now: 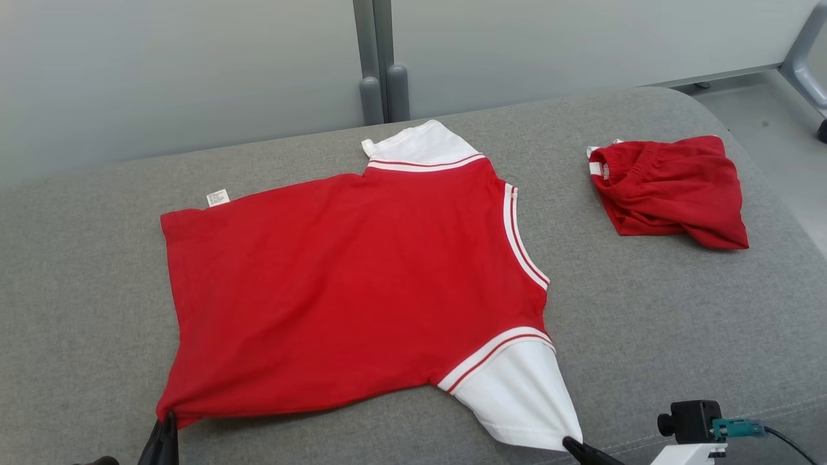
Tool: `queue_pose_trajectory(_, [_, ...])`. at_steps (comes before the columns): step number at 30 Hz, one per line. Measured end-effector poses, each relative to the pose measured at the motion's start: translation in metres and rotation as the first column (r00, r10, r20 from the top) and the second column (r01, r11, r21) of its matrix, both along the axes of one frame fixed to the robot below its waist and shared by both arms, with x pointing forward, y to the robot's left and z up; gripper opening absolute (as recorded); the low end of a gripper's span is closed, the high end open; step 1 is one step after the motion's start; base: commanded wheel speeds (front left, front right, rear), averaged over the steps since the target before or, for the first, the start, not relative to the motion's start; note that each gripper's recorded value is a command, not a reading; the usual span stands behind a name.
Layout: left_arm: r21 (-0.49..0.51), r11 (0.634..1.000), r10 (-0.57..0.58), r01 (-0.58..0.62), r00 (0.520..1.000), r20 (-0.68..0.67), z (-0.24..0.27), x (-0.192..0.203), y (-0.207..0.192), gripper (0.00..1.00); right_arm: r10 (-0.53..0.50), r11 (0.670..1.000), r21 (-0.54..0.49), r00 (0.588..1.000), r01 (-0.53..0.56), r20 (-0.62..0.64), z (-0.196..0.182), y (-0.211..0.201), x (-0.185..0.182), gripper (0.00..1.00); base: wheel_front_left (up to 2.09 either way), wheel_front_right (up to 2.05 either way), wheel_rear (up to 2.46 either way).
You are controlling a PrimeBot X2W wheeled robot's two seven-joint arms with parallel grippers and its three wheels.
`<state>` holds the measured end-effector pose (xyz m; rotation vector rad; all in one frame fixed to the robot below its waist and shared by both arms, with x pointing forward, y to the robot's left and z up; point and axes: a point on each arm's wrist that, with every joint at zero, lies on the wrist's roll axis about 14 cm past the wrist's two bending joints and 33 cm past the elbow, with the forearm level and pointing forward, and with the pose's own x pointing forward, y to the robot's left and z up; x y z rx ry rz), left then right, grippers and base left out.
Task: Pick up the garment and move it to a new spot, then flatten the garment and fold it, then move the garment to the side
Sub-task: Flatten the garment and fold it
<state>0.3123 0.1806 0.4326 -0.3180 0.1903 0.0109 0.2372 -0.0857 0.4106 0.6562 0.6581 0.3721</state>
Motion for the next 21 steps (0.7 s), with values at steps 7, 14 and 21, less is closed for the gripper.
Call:
queue_pose_trajectory(7, [0.062, 0.997, -0.046, 0.050, 0.997, -0.064, -0.019, -0.004, -0.004, 0.00, -0.018, 1.000, -0.002, 1.000, 0.018, -0.025, -0.007, 0.000, -0.001, 0.00, 0.00, 0.00, 0.00])
queue_pose_trajectory(14, [0.082, 0.995, -0.049, 0.059, 0.992, -0.115, -0.034, -0.004, -0.006, 0.49, -0.067, 0.996, -0.058, 0.997, 0.065, -0.024, -0.021, -0.010, 0.005, 0.88, 0.00, 0.00, 0.00])
queue_pose_trajectory(21, [0.078, 0.996, -0.028, 0.041, 0.986, -0.163, -0.046, -0.007, -0.005, 1.00, -0.100, 0.990, -0.102, 0.994, 0.095, -0.047, -0.037, -0.017, 0.001, 1.00, 0.00, 0.00, 0.00])
